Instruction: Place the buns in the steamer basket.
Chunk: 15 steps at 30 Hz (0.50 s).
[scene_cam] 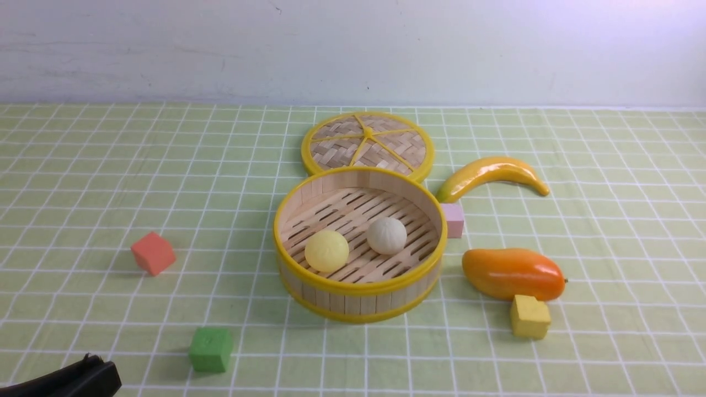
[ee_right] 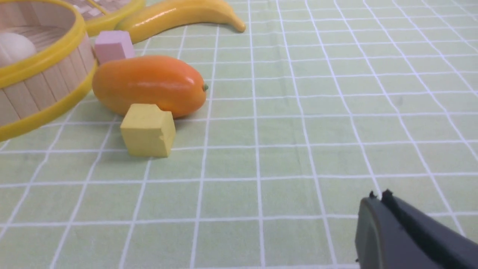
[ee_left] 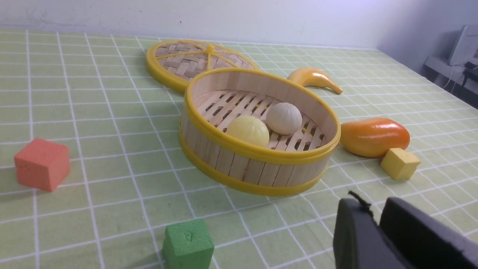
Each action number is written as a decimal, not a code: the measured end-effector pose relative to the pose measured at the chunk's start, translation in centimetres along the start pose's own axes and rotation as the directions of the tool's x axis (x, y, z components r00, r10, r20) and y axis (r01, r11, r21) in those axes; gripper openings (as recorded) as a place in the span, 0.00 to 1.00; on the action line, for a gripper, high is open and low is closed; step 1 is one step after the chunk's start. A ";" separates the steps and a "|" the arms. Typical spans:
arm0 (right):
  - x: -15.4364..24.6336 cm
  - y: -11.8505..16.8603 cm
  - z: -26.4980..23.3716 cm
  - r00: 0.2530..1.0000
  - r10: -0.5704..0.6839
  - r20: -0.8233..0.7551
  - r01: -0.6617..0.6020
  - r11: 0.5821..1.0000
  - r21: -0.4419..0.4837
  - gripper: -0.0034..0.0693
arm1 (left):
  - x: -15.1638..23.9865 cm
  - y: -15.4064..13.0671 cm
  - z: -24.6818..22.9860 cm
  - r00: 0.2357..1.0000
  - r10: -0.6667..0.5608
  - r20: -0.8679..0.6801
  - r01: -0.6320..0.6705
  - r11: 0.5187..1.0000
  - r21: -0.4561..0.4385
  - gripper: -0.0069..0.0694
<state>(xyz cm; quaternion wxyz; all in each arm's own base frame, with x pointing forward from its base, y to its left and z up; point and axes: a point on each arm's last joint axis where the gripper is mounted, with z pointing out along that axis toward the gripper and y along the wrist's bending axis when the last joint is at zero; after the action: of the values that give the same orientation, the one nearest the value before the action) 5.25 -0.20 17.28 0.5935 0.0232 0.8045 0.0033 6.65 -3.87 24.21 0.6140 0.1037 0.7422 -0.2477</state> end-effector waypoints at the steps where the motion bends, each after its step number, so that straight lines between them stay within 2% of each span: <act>1: 0.0 0.0 0.0 1.000 -0.002 -0.003 0.002 1.000 0.001 0.02 | 0.0 0.0 0.0 1.000 0.000 0.000 0.000 1.000 0.000 0.22; 15: 0.0 0.0 0.0 1.000 -0.002 -0.005 0.002 1.000 0.001 0.03 | 0.0 0.0 0.0 1.000 0.000 -0.001 0.000 1.000 0.000 0.24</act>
<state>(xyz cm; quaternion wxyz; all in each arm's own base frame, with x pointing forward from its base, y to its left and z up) 5.23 -0.21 17.27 0.5917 0.0228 0.8059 0.0022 6.65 -3.87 24.20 0.6137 0.1038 0.7425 -0.2477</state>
